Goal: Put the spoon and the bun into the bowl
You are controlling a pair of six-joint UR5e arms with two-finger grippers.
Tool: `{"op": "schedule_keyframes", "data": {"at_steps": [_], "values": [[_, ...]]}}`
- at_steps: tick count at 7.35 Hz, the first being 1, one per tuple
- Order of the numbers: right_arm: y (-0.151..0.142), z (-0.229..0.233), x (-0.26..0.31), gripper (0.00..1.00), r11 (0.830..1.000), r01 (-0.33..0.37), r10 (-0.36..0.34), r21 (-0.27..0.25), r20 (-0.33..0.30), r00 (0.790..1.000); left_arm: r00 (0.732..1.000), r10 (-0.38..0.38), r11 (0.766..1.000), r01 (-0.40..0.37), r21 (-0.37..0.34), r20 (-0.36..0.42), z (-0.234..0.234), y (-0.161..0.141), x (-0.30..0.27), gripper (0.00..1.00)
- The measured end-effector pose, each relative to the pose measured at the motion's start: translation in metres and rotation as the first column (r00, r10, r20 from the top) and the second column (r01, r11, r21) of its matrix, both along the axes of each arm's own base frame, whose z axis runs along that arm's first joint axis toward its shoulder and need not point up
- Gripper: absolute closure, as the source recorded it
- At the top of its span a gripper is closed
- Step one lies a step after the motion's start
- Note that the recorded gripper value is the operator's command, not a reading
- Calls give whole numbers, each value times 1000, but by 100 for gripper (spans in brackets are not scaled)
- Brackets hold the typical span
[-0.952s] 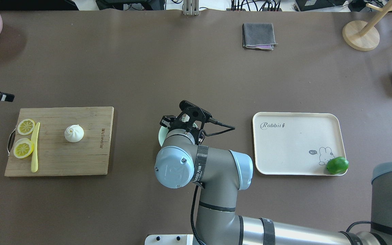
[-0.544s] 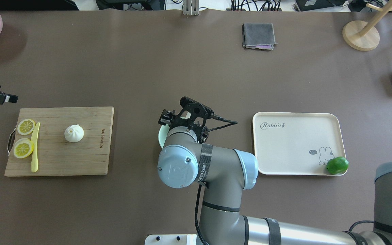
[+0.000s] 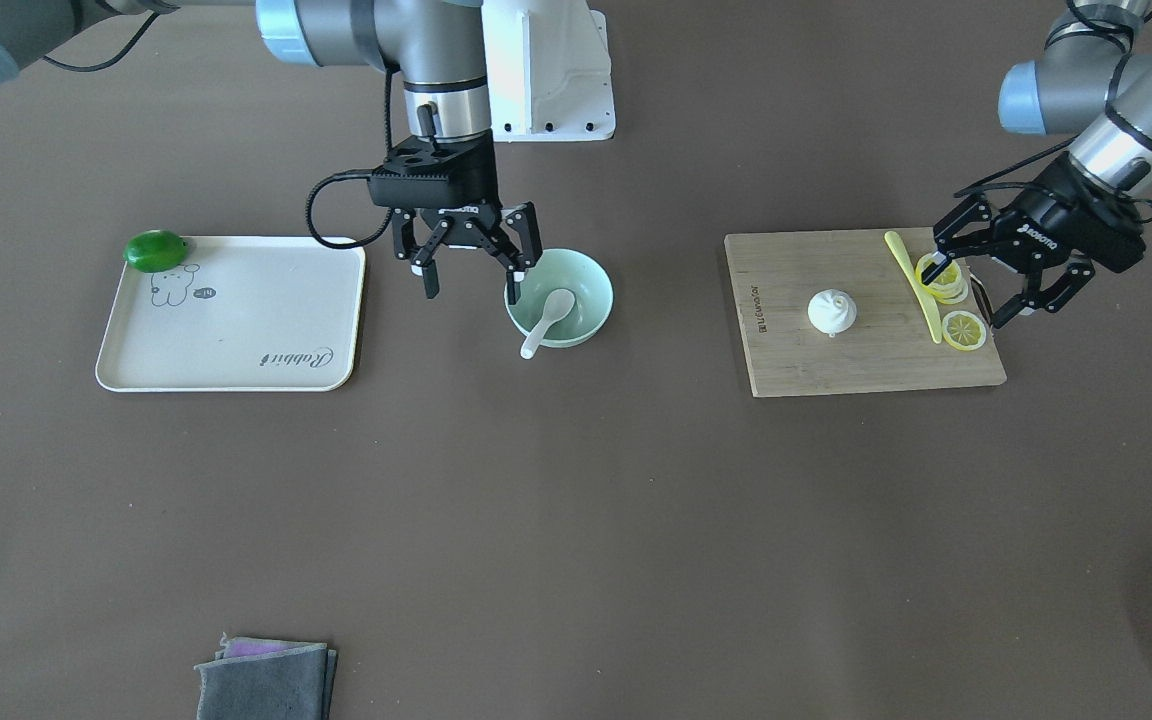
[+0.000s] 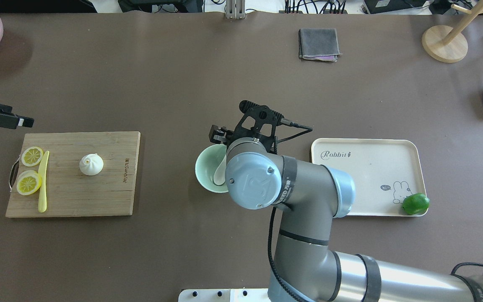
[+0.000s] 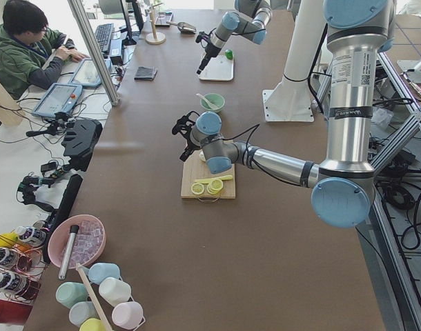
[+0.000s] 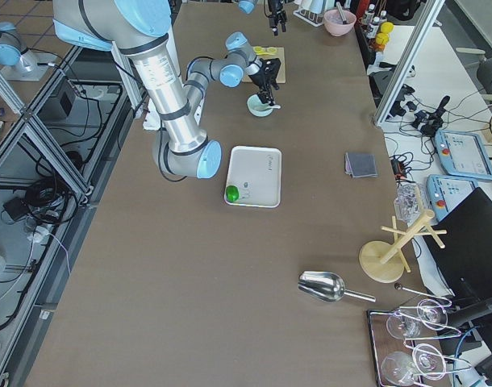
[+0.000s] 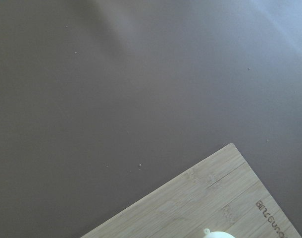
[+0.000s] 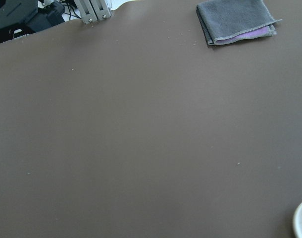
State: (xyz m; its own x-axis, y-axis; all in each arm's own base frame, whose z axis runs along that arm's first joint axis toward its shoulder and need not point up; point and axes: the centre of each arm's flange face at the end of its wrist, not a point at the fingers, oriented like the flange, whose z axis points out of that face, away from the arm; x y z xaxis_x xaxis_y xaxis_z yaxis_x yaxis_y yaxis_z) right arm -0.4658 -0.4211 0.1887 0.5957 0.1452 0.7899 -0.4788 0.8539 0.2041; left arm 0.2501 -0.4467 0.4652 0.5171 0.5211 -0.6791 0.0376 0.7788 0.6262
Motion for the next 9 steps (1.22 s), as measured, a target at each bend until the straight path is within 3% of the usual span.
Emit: {"op": "schedule_keyframes", "data": {"at_steps": [2,4,5,8,9], "values": [[-28,30,78,0,987,155,-153,31,-51,987,999,-15,998,13,57,45,-2,25,58,2],[-44,55,125,0,964,259,-253,54,-88,963,998,-6,997,1,76,69,1,42,86,3],[-46,61,132,0,960,274,-267,62,-93,959,997,-6,997,-1,80,81,5,47,95,16],[-47,65,137,0,960,274,-268,65,-90,959,994,-4,997,-4,79,109,18,54,108,79],[-47,64,137,0,960,272,-266,64,-89,960,994,-5,997,-3,81,107,19,54,109,94]]}}
